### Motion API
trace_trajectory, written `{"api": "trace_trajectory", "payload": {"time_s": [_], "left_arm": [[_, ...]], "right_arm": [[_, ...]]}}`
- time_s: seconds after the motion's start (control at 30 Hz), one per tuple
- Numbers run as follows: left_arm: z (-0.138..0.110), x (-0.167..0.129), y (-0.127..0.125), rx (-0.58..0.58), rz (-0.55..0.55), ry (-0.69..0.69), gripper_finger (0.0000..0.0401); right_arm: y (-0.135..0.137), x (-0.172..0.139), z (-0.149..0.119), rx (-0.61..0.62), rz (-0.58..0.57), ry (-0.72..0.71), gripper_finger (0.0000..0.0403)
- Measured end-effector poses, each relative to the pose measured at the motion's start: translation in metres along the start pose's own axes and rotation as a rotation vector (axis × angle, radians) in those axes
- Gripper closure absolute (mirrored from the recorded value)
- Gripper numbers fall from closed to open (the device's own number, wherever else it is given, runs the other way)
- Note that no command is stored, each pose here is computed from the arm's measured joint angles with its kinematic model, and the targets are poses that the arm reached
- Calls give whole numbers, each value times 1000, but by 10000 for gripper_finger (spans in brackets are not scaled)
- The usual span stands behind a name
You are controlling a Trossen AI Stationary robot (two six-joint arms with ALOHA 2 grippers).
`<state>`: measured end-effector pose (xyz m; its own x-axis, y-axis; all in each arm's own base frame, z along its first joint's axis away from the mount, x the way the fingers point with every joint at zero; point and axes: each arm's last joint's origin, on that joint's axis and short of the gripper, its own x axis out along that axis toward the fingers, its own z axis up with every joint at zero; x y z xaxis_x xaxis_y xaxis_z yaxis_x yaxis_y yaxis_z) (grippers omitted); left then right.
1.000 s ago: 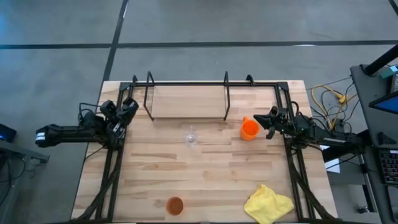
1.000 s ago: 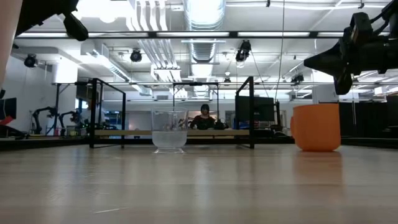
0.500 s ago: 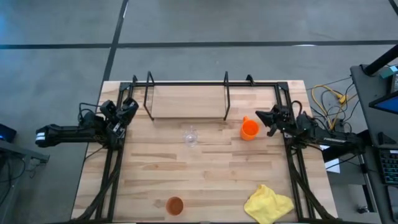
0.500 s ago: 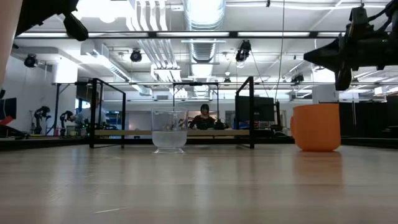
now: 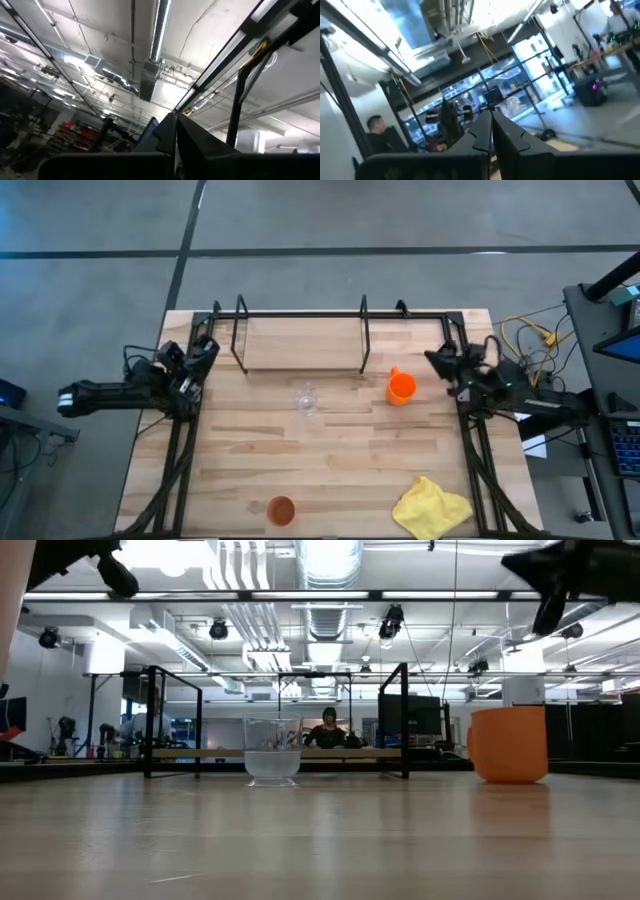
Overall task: Stack small to large cups/mugs on shelf
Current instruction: Put the transparent mug on the shelf
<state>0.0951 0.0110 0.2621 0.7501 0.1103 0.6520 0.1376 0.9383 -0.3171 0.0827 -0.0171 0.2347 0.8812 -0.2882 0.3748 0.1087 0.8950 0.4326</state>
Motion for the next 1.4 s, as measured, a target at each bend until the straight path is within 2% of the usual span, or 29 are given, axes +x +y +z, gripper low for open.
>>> {"api": "trace_trajectory", "payload": {"time_s": [0.07,0.1,0.27,0.37,0.43,0.53,0.63,0.73,0.8,0.87,0.97,1.03,1.13,1.2,1.4], "left_arm": [[2,6,-4,68,-62,97,401],[5,11,-6,87,-60,157,401],[30,35,-16,87,147,608,401],[56,52,-28,90,204,752,401],[75,65,-37,92,195,730,401],[104,82,-50,94,155,625,401],[130,91,-61,97,117,524,401],[153,91,-71,199,67,461,401],[162,85,-75,274,52,477,401],[164,81,-75,283,76,526,401],[147,77,-65,215,229,692,401],[130,79,-57,142,325,787,401],[119,79,-53,-5,410,840,401],[114,82,-53,-101,410,852,401],[111,90,-51,-132,422,849,401]], "right_arm": [[9,6,17,-29,-34,75,394],[13,9,25,-39,-60,132,394],[37,41,67,-93,-160,364,394],[52,68,90,-170,-171,428,394],[62,86,104,-227,-168,459,394],[73,109,122,-291,-166,498,394],[84,131,136,-292,-164,495,394],[92,149,147,-278,-168,495,394],[96,158,153,-302,-168,514,394],[98,163,155,-314,-179,568,394],[99,169,156,-316,-202,644,394],[100,174,155,-316,-213,672,394],[102,182,156,-301,-216,665,394],[103,186,157,-277,-223,660,394],[105,195,158,-304,-233,694,394]]}}
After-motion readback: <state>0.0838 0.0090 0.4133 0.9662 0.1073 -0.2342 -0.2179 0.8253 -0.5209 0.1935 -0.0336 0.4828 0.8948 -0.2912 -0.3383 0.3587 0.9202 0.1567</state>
